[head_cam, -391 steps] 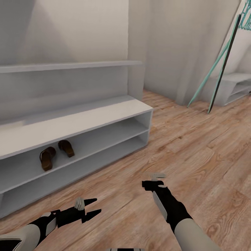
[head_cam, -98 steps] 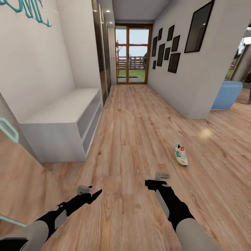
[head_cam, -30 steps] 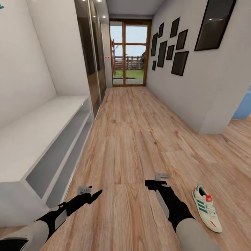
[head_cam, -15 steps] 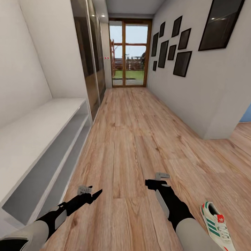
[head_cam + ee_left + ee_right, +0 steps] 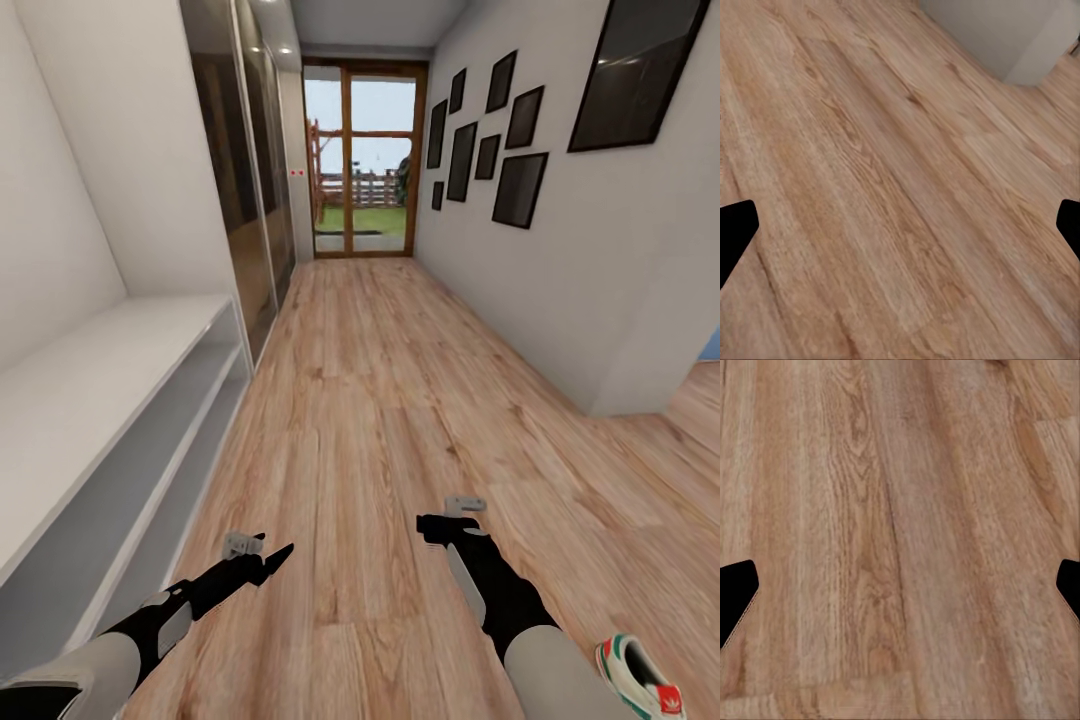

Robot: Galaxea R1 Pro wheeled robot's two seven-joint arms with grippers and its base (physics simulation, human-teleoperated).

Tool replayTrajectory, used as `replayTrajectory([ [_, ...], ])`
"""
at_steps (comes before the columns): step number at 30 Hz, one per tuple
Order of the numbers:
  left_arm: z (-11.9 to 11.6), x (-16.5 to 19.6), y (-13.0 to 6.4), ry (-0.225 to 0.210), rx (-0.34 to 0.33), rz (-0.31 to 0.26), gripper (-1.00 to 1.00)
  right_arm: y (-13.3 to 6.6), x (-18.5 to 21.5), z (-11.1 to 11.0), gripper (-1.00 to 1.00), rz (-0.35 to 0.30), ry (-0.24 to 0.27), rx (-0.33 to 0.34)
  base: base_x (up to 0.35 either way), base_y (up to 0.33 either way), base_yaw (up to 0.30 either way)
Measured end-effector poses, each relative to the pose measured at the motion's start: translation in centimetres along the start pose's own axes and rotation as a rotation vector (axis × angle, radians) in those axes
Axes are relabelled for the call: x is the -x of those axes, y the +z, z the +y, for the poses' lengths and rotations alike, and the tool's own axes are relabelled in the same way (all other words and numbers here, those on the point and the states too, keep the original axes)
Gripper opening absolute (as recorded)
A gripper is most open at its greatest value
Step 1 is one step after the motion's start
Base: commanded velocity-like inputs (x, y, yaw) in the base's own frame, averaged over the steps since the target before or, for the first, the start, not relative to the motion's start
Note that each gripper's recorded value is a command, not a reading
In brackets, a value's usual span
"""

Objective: Pick up the two gym shoes and the two sandals from the corridor floor and place them onto the hallstand (shoe rack) in the corridor, making sure they are on the rack and not on the floor. Arrange them so the two gym shoes are next to each other and the two sandals are next to each other.

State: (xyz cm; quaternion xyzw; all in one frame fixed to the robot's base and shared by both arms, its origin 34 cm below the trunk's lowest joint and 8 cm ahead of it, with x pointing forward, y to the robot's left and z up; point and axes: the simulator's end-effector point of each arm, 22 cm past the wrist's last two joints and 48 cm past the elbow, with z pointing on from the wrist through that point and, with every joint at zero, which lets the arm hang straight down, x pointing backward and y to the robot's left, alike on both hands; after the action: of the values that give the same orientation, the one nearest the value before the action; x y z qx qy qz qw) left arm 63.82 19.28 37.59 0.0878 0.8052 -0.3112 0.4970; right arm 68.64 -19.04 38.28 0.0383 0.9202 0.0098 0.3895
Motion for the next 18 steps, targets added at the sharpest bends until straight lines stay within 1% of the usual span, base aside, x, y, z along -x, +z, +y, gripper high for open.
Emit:
replayTrajectory([
  [18, -0.12, 0.00, 0.07, -0.001, -0.002, 0.000, 1.00, -0.02, 0.08, -0.07, 1.00, -0.001, 0.003, -0.001, 0.347, 0.000, -0.001],
])
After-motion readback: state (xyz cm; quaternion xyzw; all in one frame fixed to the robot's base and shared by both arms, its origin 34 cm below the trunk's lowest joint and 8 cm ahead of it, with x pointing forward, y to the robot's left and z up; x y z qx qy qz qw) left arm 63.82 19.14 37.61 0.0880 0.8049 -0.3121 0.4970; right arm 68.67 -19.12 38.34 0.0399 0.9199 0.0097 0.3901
